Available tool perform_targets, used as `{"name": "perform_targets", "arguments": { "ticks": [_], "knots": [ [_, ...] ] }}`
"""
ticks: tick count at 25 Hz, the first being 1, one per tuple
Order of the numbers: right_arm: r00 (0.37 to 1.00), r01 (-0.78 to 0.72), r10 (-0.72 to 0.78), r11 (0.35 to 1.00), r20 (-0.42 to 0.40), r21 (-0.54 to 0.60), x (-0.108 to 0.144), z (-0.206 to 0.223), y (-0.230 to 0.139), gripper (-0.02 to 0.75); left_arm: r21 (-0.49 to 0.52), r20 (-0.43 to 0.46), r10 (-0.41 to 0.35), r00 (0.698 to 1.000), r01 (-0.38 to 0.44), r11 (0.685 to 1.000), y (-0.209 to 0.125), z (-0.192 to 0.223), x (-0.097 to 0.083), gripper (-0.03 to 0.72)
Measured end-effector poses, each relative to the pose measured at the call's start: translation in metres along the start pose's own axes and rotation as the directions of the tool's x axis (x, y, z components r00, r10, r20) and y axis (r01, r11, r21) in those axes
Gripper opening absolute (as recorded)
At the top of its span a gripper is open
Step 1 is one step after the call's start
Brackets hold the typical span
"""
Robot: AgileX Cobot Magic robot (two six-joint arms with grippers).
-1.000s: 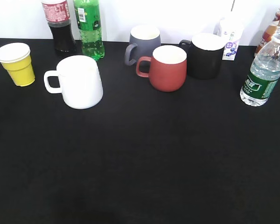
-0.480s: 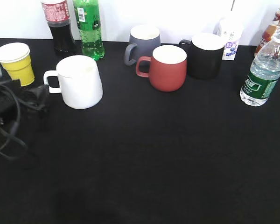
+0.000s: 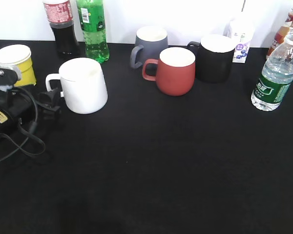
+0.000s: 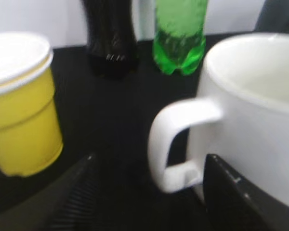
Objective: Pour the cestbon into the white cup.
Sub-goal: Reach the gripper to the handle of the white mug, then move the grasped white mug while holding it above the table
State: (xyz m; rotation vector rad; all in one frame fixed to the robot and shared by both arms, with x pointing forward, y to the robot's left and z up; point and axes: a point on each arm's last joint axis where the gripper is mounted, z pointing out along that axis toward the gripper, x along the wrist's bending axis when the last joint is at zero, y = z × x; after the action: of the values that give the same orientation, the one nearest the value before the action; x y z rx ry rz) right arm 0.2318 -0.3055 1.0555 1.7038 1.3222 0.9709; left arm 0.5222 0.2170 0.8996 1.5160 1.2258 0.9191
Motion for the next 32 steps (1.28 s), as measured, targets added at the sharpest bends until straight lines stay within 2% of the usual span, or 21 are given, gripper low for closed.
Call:
{"name": "perform_targets", "arguments": {
  "ticks": [4,7,12,13,14,15,16,19,21,23,26,28,30,32],
  "knots": [
    [1.000,0.000,0.000,1.000,0.000,0.000,0.000,0.000,0.000,0.591,-0.026,-0.030,-0.003,1.000,0.002,1.000,0.004,0.007,0.013,0.512],
    [1.000,0.000,0.000,1.000,-0.001,0.000,0.000,0.000,0.000,0.591,-0.039,0.009,0.023,1.000,-0.022,0.999,0.008,0.018,0.009,0.512],
    [1.000,0.000,0.000,1.000,-0.001,0.000,0.000,0.000,0.000,0.591,-0.061,0.005,0.020,1.000,-0.020,0.998,0.005,0.054,0.009,0.494],
    [1.000,0.000,0.000,1.000,-0.001,0.000,0.000,0.000,0.000,0.591,-0.078,0.013,0.026,1.000,-0.025,0.997,0.004,0.062,0.008,0.434],
    [1.000,0.000,0.000,1.000,-0.001,0.000,0.000,0.000,0.000,0.591,-0.093,0.047,0.051,0.998,-0.046,0.995,0.006,0.067,0.004,0.323],
    [1.000,0.000,0.000,1.000,-0.001,0.000,0.000,0.000,0.000,0.591,-0.101,0.078,0.073,0.994,-0.065,0.993,0.006,0.069,0.001,0.174],
    [1.000,0.000,0.000,1.000,-0.001,0.000,0.000,0.000,0.000,0.591,-0.117,0.095,0.086,0.992,-0.075,0.990,0.007,0.069,-0.001,0.087],
    [1.000,0.000,0.000,1.000,-0.001,0.000,0.000,0.000,0.000,0.591,-0.135,0.109,0.099,0.989,-0.083,0.987,0.010,0.067,-0.002,0.083],
    [1.000,0.000,0.000,1.000,-0.001,0.000,0.000,0.000,0.000,0.591,-0.146,0.130,0.114,0.985,-0.095,0.985,0.020,0.052,-0.004,0.075],
    [1.000,0.000,0.000,1.000,-0.001,0.000,0.000,0.000,0.000,0.591,-0.225,0.175,0.108,0.979,-0.067,0.972,0.044,0.030,-0.010,0.074],
    [1.000,0.000,0.000,1.000,-0.001,0.000,0.000,0.000,0.000,0.591,-0.321,0.304,0.129,0.944,-0.026,0.947,0.073,0.001,-0.036,0.071],
    [1.000,0.000,0.000,1.000,-0.001,0.000,0.000,0.000,0.000,0.591,-0.350,0.377,0.163,0.912,-0.022,0.936,0.083,-0.010,-0.051,0.071],
    [1.000,0.000,0.000,1.000,-0.001,0.000,0.000,0.000,0.000,0.591,-0.329,0.430,0.135,0.893,0.015,0.944,0.086,-0.016,-0.061,0.071],
    [1.000,0.000,0.000,1.000,-0.001,0.000,0.000,0.000,0.000,0.591,-0.288,0.454,0.128,0.882,0.009,0.958,0.082,-0.017,-0.069,0.071]
  ]
}}
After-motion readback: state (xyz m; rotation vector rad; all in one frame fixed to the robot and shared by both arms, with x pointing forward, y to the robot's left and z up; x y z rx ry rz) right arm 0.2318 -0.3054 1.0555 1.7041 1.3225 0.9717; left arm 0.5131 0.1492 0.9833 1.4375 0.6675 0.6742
